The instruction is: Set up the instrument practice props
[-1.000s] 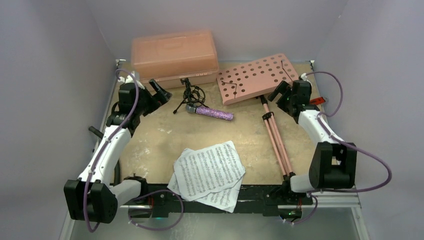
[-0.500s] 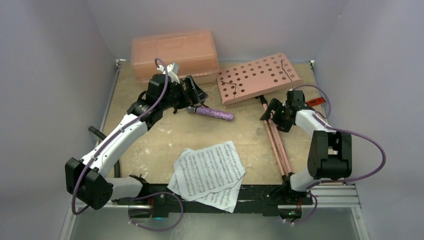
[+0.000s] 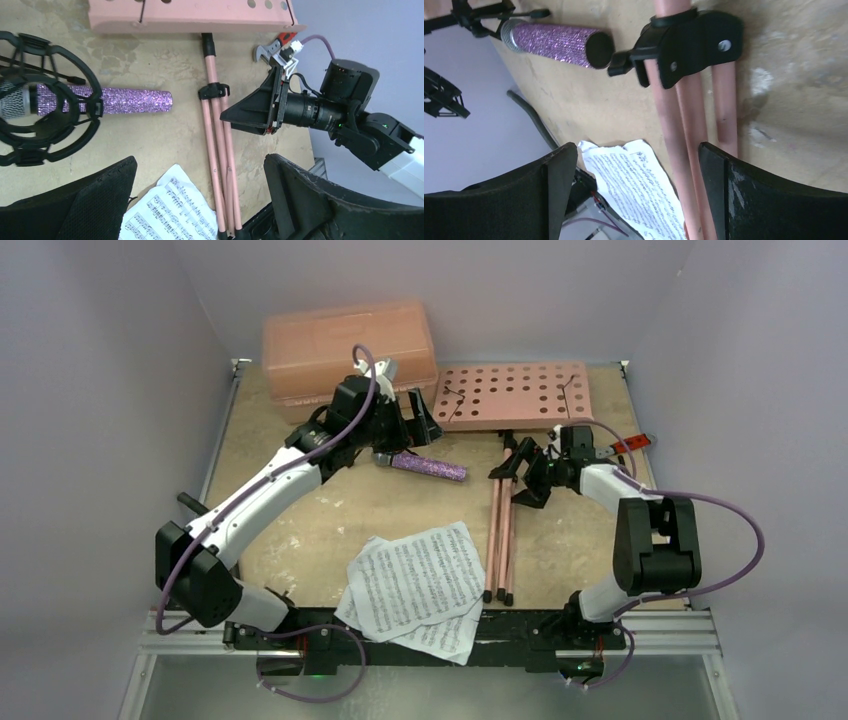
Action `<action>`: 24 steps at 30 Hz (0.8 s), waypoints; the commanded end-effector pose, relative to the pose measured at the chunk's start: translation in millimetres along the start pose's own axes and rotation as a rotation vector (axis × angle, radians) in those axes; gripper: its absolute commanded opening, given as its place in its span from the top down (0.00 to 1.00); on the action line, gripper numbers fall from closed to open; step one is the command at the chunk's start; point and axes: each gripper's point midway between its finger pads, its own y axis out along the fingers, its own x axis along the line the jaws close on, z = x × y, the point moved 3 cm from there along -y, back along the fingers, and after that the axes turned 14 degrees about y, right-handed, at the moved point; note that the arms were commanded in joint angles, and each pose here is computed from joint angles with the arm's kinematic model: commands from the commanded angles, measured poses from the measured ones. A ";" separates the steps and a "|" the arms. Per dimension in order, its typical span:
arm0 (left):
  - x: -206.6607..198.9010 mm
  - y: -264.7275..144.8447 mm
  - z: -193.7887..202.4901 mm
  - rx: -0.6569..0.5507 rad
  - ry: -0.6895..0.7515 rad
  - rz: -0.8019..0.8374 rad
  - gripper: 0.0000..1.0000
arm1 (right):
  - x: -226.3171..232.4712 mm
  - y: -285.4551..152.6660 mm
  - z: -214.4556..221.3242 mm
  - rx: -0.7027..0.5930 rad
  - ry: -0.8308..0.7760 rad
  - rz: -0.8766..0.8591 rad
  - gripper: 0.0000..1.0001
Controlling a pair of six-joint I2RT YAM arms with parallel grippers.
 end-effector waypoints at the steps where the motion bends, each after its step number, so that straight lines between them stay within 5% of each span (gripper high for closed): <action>1: -17.4 9.7 1.4 0.023 0.043 0.033 0.02 | 33.8 -12.9 10.9 0.042 -0.034 -0.094 0.07; 24: -27.9 19.8 39.7 0.172 0.109 -0.004 0.01 | 45.2 -17.5 -82.8 -0.360 -0.408 0.283 0.07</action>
